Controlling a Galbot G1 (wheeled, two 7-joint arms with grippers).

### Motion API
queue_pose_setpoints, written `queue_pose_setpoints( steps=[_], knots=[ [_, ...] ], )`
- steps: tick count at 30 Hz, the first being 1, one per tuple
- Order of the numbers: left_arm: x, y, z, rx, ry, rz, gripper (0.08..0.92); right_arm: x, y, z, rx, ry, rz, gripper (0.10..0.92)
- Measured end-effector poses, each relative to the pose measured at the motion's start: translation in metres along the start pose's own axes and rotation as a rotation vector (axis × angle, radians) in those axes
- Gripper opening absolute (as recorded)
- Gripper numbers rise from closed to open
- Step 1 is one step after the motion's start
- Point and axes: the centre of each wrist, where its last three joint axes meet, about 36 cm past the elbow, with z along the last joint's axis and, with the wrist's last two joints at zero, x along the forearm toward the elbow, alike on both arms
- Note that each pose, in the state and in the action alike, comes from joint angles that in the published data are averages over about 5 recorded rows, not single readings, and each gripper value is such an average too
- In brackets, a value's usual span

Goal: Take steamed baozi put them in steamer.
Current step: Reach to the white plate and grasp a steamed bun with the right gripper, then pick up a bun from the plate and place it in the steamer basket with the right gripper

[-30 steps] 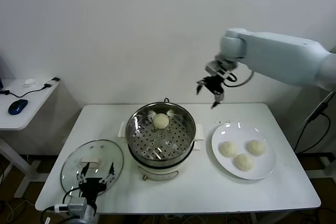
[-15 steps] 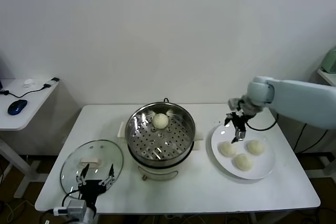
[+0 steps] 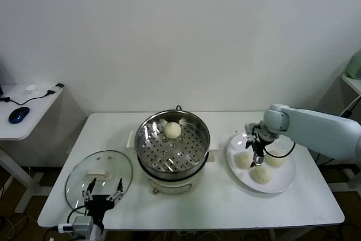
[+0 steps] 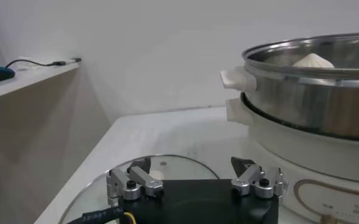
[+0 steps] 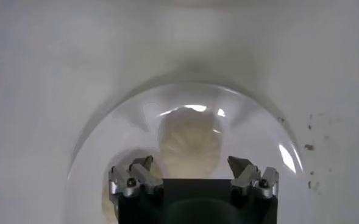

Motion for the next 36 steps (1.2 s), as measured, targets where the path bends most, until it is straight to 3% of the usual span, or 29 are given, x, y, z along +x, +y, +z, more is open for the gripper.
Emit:
queue_pose_setpoints(
  steps=[10,18,23,29,36],
  knots=[
    [0.001,0.001,0.0,-0.005,0.001,-0.005,0.823,-0.022,-0.003,-0.005,-0.035,-0.022,0.01,0.818],
    [0.003,0.0,-0.003,-0.005,-0.005,-0.003,0.823,-0.02,-0.005,-0.003,-0.04,-0.022,0.001,0.695],
    [0.003,-0.001,-0.005,-0.004,-0.011,-0.001,0.823,-0.008,-0.009,-0.002,-0.039,-0.022,0.001,0.679],
    [0.004,-0.002,-0.008,-0.004,-0.016,0.003,0.823,0.027,-0.021,-0.014,-0.005,-0.029,0.018,0.679],
    [0.006,-0.004,-0.013,-0.004,-0.027,0.014,0.823,0.118,-0.046,-0.055,0.056,-0.056,0.079,0.679]
  ],
)
